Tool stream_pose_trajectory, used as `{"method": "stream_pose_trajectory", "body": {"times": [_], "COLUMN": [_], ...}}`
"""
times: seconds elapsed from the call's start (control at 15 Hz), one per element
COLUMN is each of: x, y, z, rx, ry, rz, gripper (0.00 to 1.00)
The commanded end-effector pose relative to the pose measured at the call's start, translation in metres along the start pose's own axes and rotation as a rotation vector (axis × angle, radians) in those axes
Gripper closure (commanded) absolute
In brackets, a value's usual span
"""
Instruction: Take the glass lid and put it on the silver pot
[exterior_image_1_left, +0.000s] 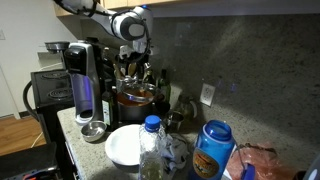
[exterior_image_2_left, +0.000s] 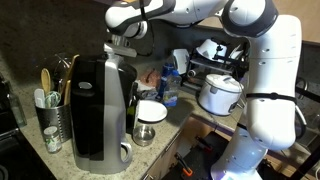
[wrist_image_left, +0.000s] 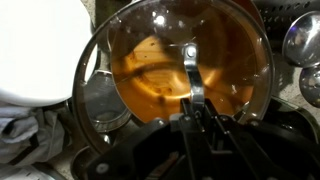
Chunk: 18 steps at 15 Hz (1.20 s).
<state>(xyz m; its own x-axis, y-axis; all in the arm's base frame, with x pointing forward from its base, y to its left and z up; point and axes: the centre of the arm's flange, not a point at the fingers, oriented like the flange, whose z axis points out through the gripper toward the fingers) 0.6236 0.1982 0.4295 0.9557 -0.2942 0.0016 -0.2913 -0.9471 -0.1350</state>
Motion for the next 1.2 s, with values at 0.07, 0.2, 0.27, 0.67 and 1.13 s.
{"method": "stream_pose_trajectory", "body": {"times": [0.07, 0.2, 0.27, 0.67, 1.13], "x": [-0.046, -0.053, -0.055, -0.043, -0.022], "y": [0.039, 0.048, 0.053, 0.074, 0.065], "z": [-0.031, -0.035, -0.038, -0.044, -0.032], "rx": [0.017, 0.022, 0.031, 0.068, 0.070], "ry": [0.033, 0.042, 0.056, 0.080, 0.024], "rz": [0.042, 0.049, 0.058, 0.080, 0.068], "gripper": [0.96, 0.96, 0.96, 0.96, 0.96]}}
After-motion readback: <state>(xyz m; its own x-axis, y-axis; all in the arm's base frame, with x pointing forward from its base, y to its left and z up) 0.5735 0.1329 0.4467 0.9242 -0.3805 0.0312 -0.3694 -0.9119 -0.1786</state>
